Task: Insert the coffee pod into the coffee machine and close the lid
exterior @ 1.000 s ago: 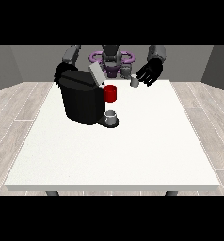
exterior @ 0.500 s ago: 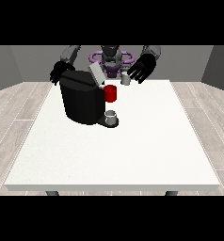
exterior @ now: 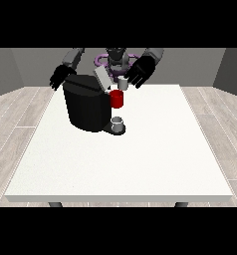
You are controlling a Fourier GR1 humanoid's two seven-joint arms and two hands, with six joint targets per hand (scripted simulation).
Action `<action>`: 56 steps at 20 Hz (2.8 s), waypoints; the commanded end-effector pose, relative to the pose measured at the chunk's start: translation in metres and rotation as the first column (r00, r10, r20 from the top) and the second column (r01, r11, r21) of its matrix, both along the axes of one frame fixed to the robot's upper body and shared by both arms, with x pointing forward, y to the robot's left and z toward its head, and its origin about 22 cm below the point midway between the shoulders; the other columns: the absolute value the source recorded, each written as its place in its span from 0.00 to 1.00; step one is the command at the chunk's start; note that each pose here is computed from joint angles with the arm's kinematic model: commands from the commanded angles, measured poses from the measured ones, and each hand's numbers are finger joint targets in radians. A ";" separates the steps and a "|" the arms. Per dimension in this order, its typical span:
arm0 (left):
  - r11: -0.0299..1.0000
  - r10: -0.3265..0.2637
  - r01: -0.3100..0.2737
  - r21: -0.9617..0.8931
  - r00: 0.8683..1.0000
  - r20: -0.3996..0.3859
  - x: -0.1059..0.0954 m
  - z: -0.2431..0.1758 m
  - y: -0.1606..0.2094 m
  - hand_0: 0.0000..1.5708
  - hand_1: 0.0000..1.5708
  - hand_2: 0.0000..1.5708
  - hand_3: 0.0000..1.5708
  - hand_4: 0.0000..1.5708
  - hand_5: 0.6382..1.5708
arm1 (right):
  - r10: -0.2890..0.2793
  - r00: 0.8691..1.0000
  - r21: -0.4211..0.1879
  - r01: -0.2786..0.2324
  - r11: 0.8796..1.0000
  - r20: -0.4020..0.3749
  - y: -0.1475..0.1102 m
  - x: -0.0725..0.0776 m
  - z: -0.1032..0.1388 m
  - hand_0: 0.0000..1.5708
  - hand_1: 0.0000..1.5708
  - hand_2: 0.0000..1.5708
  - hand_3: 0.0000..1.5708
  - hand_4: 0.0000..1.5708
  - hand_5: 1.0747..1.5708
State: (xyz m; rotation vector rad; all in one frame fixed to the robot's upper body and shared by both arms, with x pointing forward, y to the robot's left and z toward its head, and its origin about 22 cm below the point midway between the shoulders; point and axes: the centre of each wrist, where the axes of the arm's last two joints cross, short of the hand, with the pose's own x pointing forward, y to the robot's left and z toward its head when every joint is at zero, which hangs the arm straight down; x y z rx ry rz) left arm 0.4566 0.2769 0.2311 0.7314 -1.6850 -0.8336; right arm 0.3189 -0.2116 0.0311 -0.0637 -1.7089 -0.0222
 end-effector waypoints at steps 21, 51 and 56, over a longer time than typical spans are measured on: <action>0.999 -0.045 0.045 0.016 0.998 -0.033 0.007 -0.006 -0.027 0.76 0.76 0.81 0.76 0.32 1.00 | -0.031 0.999 0.044 0.030 0.999 0.013 -0.002 -0.007 -0.004 0.00 0.00 0.00 0.00 0.28 1.00; 0.993 -0.065 0.066 0.097 0.998 -0.011 0.007 -0.007 -0.027 0.67 0.67 0.71 0.61 0.23 1.00 | -0.049 0.998 0.019 0.048 0.999 0.044 -0.005 0.000 -0.004 0.00 0.00 0.00 0.00 0.30 1.00; 0.991 -0.075 0.076 0.107 0.997 -0.012 0.007 0.009 -0.016 0.58 0.58 0.65 0.55 0.23 1.00 | -0.065 0.998 0.045 0.064 0.997 0.013 -0.005 0.006 0.010 0.00 0.00 0.00 0.00 0.27 1.00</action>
